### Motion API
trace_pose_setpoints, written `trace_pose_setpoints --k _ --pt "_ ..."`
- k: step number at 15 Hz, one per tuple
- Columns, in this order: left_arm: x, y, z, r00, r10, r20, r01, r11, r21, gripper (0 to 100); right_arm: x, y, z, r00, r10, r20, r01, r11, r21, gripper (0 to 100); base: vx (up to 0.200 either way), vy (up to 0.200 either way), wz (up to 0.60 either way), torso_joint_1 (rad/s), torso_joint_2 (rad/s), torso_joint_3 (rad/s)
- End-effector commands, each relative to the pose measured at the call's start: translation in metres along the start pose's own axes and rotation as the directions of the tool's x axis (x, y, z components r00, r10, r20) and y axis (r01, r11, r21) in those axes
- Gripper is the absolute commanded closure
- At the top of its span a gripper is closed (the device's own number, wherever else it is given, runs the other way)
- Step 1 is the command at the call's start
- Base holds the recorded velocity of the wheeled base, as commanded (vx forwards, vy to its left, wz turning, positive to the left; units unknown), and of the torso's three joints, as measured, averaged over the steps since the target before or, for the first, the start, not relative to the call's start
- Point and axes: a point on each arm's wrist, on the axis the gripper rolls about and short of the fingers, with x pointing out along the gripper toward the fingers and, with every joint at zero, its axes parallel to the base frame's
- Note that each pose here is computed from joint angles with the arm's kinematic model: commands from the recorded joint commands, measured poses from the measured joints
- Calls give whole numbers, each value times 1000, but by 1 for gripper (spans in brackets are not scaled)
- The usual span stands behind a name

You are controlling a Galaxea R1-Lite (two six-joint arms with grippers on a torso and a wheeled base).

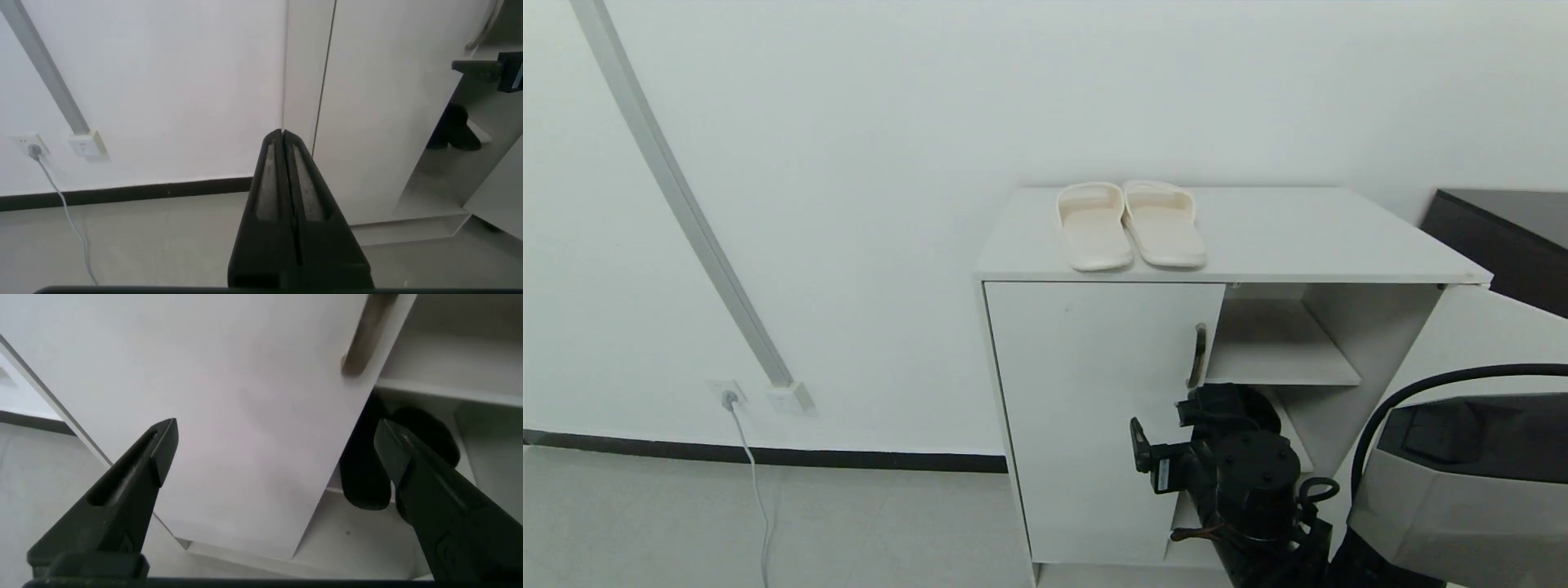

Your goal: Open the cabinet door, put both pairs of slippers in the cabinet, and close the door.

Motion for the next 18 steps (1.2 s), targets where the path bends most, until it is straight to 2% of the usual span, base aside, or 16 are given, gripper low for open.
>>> trace_pose_setpoints --k 1,18 --pt "0 0 0 1000 1 -1 -1 1000 0 100 0 0 -1 1000 -1 -3 1 1000 -3 0 0 0 0 183 -491 -300" --pt "0 0 0 1000 1 -1 -1 1000 0 100 1 0 -3 1000 -1 -7 1 1000 -5 0 0 0 0 228 -539 -312"
